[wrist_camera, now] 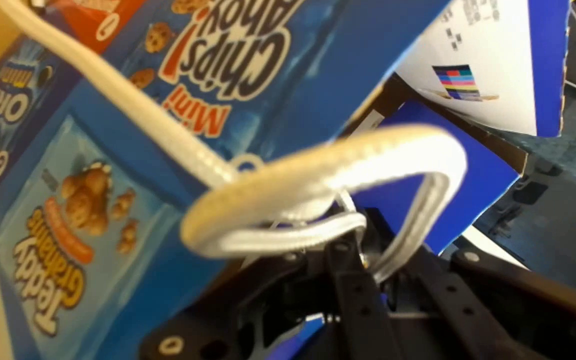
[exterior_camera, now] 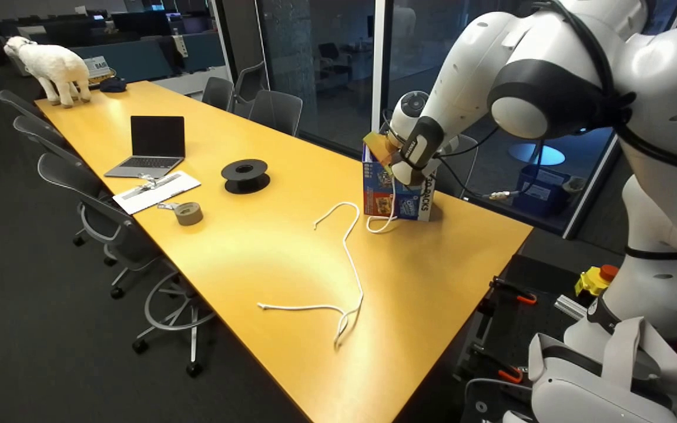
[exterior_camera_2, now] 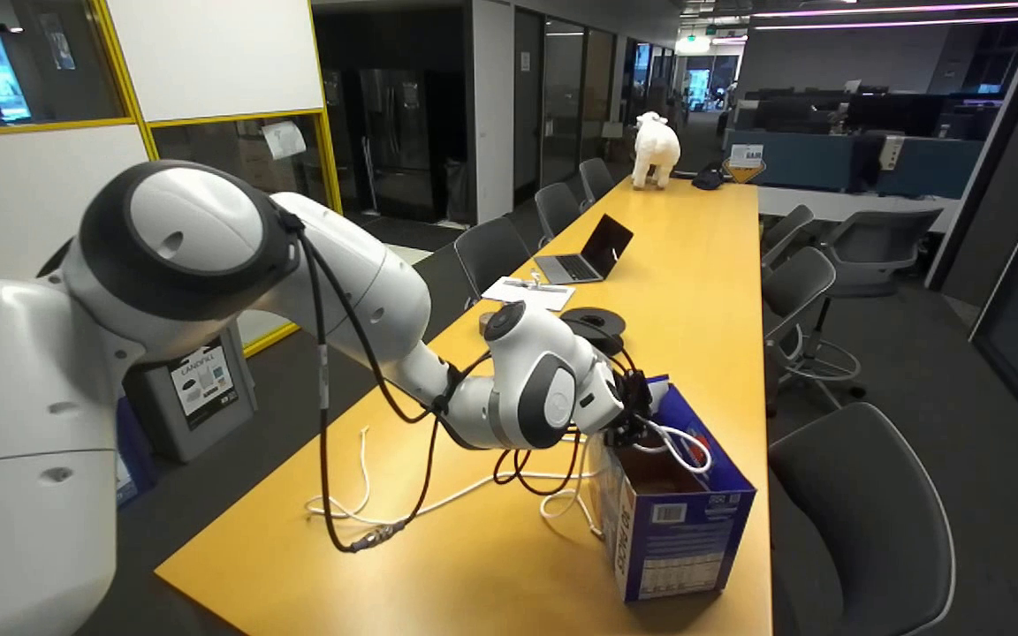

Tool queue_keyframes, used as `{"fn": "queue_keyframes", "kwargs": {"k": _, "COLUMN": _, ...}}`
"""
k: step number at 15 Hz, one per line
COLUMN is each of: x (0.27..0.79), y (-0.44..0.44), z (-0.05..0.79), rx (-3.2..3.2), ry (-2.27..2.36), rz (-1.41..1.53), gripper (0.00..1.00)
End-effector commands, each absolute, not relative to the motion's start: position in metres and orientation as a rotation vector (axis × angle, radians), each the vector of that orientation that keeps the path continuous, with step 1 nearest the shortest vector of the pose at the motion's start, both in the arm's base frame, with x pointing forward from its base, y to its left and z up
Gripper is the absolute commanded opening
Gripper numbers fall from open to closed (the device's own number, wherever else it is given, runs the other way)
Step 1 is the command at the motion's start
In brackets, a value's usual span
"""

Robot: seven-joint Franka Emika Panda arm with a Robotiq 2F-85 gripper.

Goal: Put the ropes in the box

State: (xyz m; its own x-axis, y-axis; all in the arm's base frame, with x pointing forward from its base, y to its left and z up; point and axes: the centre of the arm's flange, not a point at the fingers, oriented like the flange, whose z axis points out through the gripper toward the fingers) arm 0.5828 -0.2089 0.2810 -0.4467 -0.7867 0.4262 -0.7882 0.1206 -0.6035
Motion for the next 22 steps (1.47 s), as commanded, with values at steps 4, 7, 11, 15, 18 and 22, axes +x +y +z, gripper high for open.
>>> {"fn": "queue_keyframes", "kwargs": {"k": 4, "x": 0.598, "y": -0.211, "z": 0.281, "rx": 1.602, "ry": -2.330, "rz": 1.338, "gripper": 0.68}}
{"fn": "queue_keyframes", "kwargs": {"k": 7, "x": 0.593, "y": -0.206, "z": 0.297, "rx": 1.612, "ry": -2.326, "rz": 1.364, "gripper": 0.90}}
{"fn": "queue_keyframes", "kwargs": {"k": 11, "x": 0.583, "y": -0.189, "z": 0.335, "rx": 1.649, "ry": -2.289, "rz": 1.466, "gripper": 1.00}}
{"fn": "queue_keyframes", "kwargs": {"k": 15, "x": 0.571, "y": -0.165, "z": 0.371, "rx": 1.739, "ry": -2.241, "rz": 1.535, "gripper": 1.00}}
{"fn": "queue_keyframes", "kwargs": {"k": 18, "x": 0.558, "y": -0.137, "z": 0.384, "rx": 1.972, "ry": -2.192, "rz": 1.422, "gripper": 1.00}}
{"fn": "queue_keyframes", "kwargs": {"k": 22, "x": 0.536, "y": -0.089, "z": 0.375, "rx": 2.239, "ry": -2.081, "rz": 1.248, "gripper": 1.00}}
